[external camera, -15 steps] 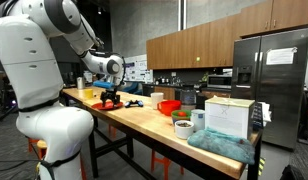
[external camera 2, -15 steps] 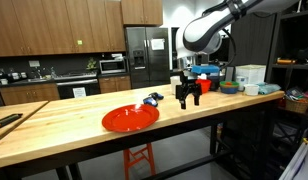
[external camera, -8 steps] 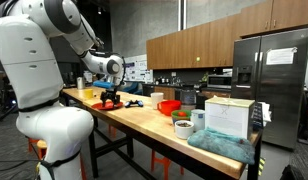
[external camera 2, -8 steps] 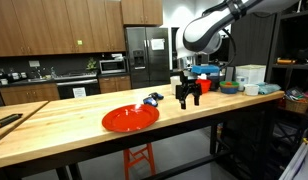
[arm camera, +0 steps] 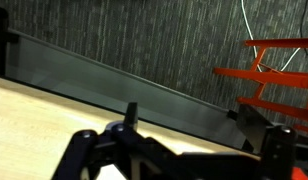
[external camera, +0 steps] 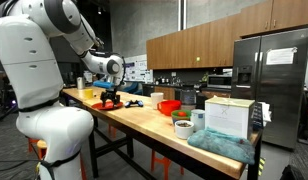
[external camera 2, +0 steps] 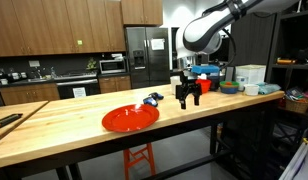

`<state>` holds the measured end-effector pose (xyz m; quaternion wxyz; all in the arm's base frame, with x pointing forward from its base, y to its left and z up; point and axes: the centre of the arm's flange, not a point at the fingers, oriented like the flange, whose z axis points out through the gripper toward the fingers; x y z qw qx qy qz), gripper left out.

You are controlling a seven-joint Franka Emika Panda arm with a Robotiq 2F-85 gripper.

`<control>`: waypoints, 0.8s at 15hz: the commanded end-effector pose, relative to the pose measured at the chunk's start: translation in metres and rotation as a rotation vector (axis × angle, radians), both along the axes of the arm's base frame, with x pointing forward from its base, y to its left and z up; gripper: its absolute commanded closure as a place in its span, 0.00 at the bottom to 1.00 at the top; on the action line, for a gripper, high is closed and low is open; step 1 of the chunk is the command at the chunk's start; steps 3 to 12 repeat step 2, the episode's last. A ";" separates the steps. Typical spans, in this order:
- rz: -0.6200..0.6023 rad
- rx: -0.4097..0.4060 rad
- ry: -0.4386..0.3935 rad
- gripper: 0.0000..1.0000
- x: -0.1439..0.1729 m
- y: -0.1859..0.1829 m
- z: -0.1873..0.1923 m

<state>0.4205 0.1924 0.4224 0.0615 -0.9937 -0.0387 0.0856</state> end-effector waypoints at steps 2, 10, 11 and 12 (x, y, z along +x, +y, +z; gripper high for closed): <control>0.000 0.000 0.000 0.00 0.000 0.000 0.000; 0.000 0.000 0.000 0.00 0.000 0.000 0.000; 0.000 0.000 0.000 0.00 0.000 0.000 0.000; 0.000 0.000 0.000 0.00 0.000 0.000 0.000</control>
